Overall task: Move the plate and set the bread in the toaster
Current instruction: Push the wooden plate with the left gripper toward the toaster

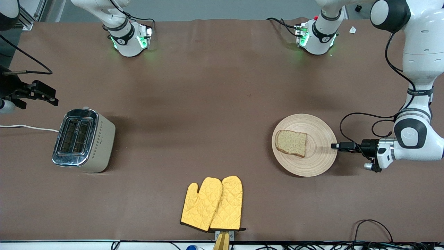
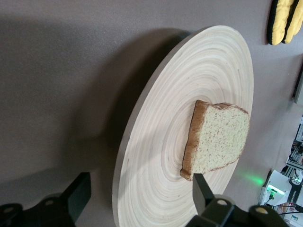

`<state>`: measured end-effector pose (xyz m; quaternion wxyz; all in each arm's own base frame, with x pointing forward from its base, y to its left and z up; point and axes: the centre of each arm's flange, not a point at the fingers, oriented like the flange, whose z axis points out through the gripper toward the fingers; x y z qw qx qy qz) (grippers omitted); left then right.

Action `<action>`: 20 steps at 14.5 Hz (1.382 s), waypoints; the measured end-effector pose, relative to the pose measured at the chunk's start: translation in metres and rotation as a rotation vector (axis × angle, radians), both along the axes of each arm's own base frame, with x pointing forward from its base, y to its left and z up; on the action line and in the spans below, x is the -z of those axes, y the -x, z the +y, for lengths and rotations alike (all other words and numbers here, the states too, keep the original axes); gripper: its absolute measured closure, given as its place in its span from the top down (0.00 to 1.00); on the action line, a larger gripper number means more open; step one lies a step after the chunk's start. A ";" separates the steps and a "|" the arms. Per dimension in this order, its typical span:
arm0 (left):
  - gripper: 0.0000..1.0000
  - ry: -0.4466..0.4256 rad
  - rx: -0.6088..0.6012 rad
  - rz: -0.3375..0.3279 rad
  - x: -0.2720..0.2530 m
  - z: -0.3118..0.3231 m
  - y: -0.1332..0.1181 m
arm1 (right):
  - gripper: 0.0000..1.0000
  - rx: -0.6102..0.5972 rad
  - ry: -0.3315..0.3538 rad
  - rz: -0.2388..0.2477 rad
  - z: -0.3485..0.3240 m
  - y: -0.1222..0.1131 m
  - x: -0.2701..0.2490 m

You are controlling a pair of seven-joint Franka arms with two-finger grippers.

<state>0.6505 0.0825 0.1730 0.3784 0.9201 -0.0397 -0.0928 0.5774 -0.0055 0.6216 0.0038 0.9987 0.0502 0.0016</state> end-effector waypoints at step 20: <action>0.10 0.251 0.078 -0.073 0.004 -0.091 -0.009 | 1.00 0.000 0.000 0.001 0.000 0.000 0.000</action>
